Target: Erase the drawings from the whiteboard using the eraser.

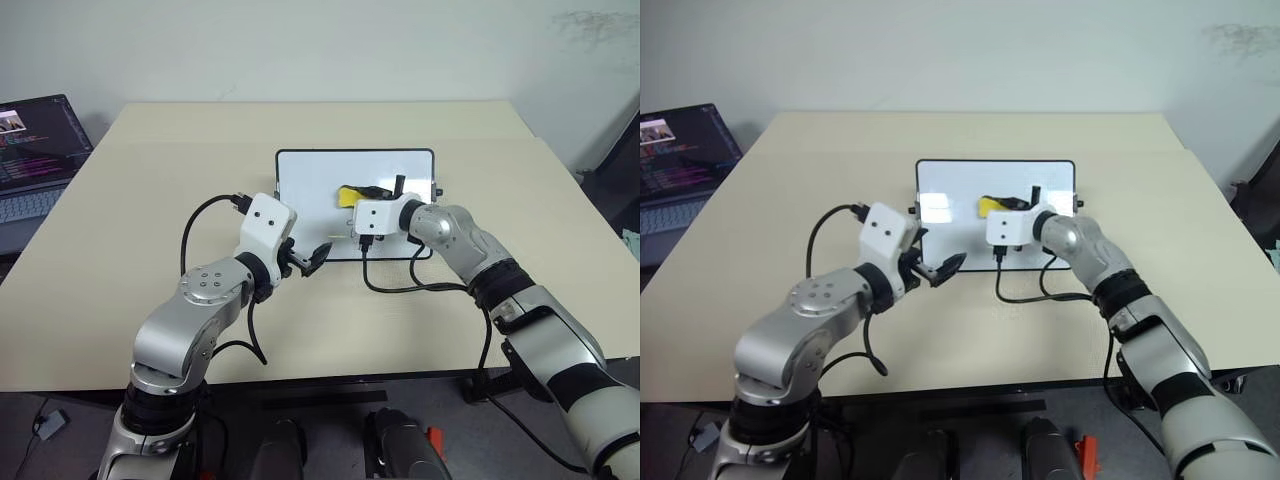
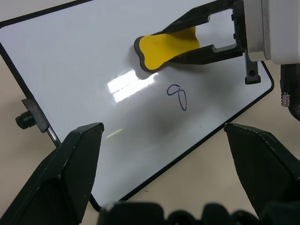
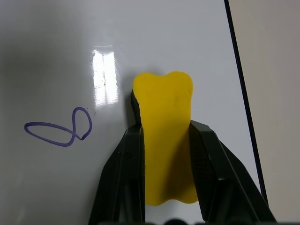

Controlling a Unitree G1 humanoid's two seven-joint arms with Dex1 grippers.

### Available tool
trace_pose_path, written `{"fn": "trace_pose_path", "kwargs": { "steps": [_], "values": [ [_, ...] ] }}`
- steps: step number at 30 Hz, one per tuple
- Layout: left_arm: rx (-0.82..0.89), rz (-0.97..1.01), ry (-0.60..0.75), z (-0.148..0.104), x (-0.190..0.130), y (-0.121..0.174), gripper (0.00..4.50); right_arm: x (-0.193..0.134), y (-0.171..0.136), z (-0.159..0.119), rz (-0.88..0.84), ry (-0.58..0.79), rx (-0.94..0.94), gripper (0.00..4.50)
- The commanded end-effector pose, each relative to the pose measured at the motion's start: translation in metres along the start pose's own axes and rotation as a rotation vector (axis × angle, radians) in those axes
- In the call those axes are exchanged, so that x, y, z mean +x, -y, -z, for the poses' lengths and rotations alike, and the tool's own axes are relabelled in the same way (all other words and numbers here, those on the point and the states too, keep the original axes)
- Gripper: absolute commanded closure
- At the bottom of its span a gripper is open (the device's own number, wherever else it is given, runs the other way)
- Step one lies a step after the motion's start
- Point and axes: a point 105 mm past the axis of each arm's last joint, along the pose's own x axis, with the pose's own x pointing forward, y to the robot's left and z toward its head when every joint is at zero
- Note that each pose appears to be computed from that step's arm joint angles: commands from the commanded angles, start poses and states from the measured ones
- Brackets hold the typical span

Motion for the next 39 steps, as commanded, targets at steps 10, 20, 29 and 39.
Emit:
{"fn": "trace_pose_path", "kwargs": {
  "steps": [10,20,29,39],
  "values": [
    [0.029,0.000,0.055,-0.017,-0.001,-0.003,0.00,-0.011,-0.053,0.011,-0.196,-0.017,-0.035,3.53],
    [0.031,0.012,0.054,-0.018,0.000,-0.001,0.00,-0.020,-0.075,0.015,-0.292,-0.036,-0.024,3.53],
    [0.037,0.012,0.055,-0.018,0.000,-0.002,0.00,-0.014,-0.026,0.026,-0.100,-0.102,-0.030,3.53],
    [0.039,0.015,0.061,-0.020,0.001,-0.002,0.00,-0.017,0.032,0.029,0.098,-0.153,-0.043,3.53]
  ]
}}
